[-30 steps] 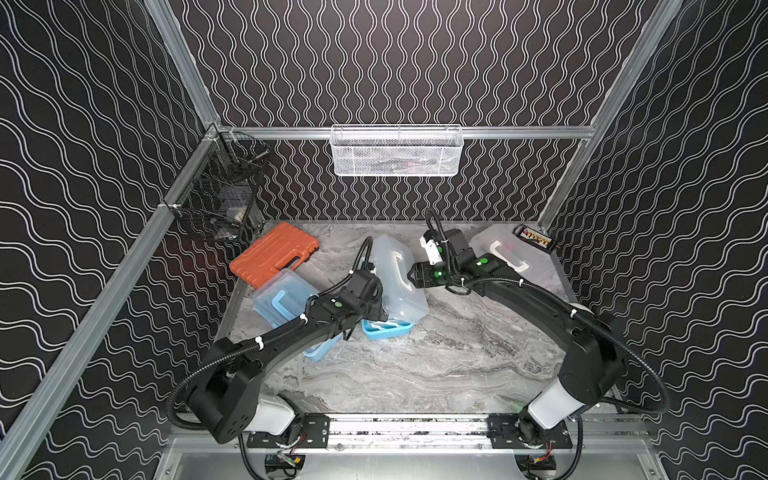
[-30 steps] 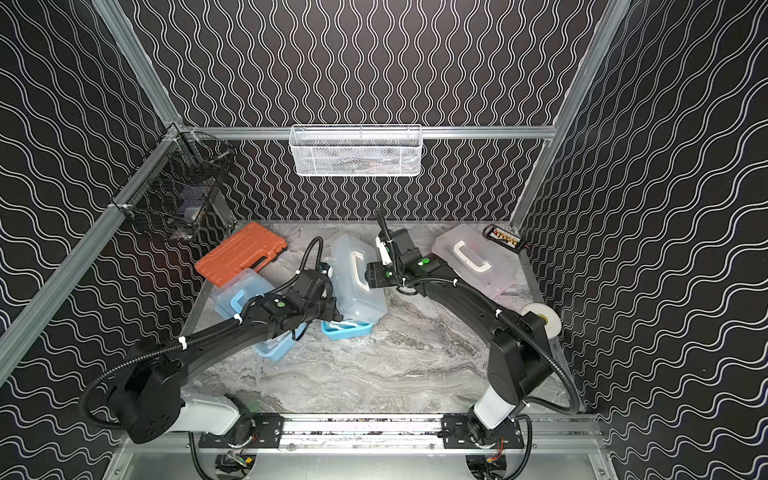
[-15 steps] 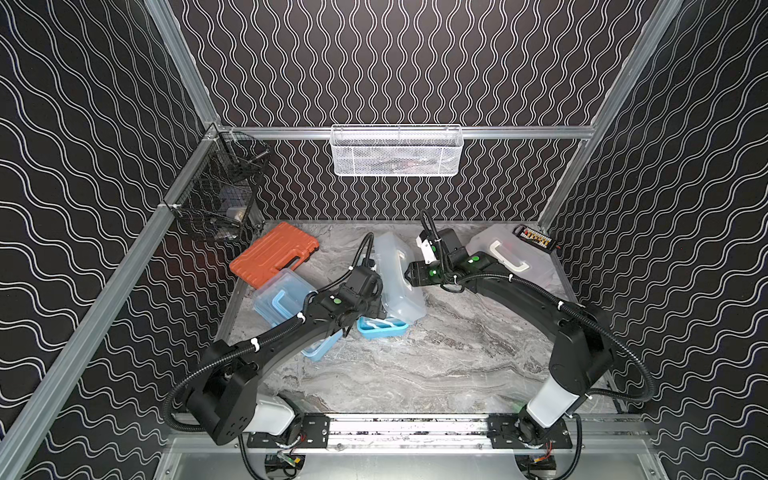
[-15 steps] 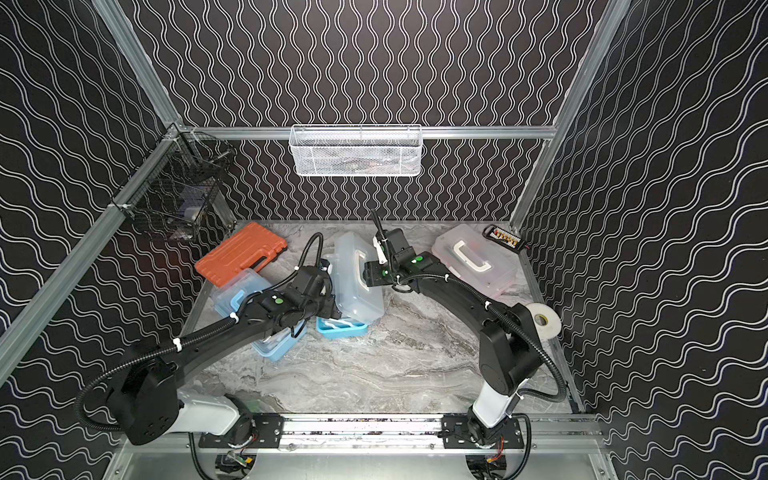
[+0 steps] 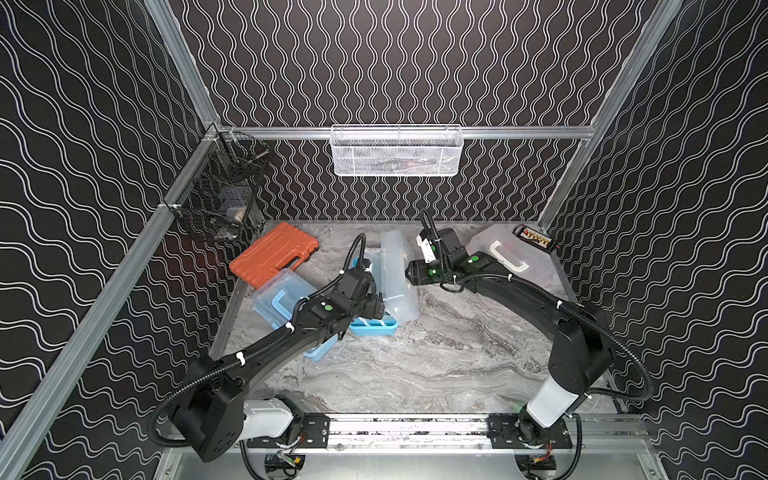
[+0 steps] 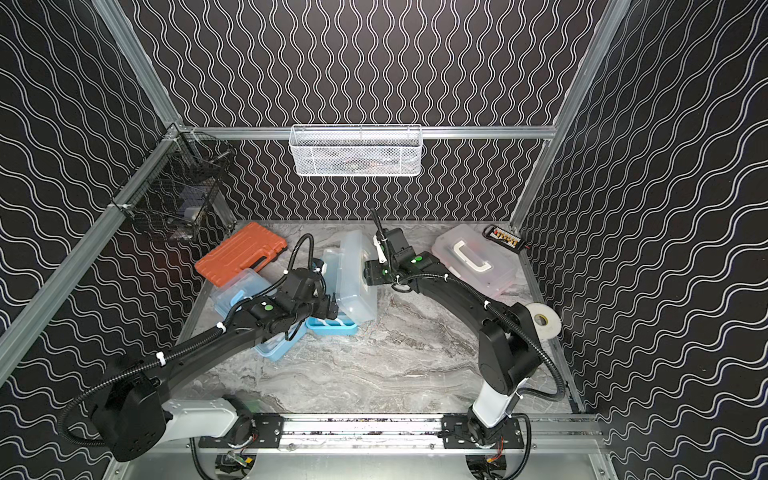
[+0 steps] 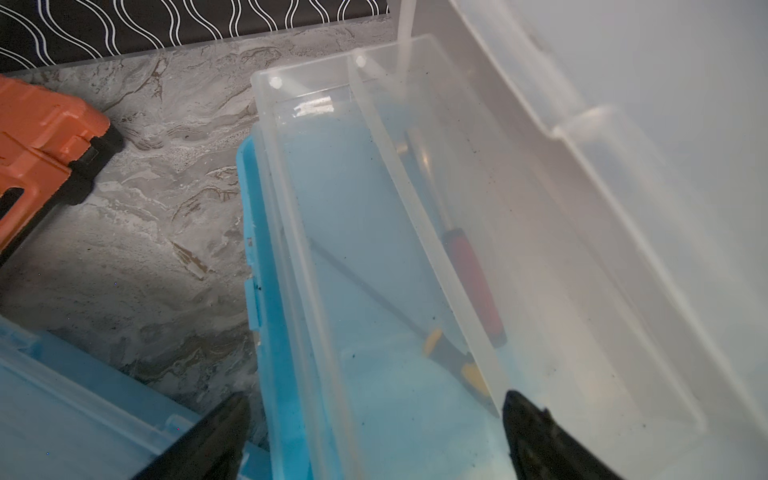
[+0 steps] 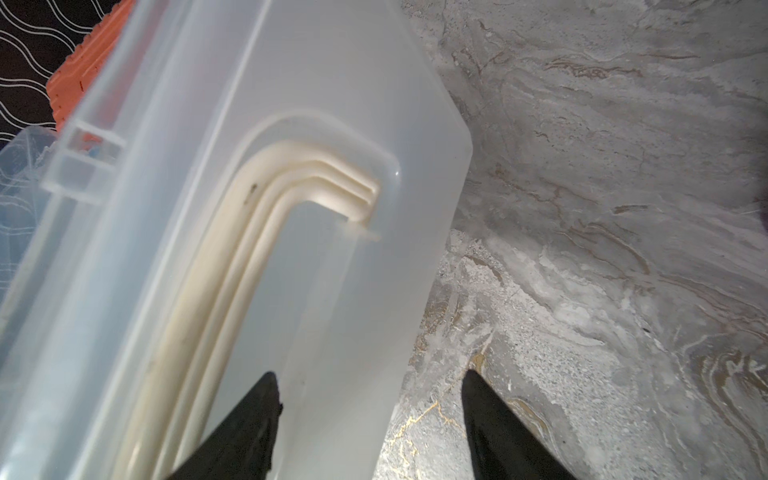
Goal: Close toolboxes
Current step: Close the toolbox lid.
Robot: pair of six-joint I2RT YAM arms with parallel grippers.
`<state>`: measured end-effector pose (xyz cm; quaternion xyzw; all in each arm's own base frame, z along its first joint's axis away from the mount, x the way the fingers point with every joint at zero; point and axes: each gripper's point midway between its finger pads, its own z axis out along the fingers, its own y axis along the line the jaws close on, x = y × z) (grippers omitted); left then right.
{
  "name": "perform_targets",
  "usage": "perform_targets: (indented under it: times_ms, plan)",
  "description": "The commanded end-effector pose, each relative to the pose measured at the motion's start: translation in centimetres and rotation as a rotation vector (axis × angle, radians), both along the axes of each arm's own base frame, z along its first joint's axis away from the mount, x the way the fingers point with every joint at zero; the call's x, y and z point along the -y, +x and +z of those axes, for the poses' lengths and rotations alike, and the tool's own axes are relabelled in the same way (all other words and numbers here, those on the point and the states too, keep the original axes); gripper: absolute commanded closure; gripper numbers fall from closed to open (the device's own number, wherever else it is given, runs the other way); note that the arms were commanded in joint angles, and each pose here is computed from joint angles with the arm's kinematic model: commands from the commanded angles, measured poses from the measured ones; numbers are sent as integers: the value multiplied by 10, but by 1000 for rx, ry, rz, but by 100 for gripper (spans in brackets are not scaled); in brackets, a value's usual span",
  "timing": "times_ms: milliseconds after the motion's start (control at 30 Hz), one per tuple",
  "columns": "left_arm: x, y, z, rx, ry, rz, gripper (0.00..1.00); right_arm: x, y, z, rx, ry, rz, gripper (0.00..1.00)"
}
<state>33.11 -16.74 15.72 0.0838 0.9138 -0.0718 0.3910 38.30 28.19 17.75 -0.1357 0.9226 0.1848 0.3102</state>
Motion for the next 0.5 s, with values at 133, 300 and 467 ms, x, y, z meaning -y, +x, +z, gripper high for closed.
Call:
perform_targets:
  times_ms: [133,300,467]
  plan:
    - [7,12,31,103,-72,6,1,-1,0,-3,1,-12,12,30]
    - [4,11,28,101,-73,-1,1,-3,1,-4,0,-7,19,30]
    - [8,7,29,116,-122,-41,1,-3,0,-8,-8,-10,20,30]
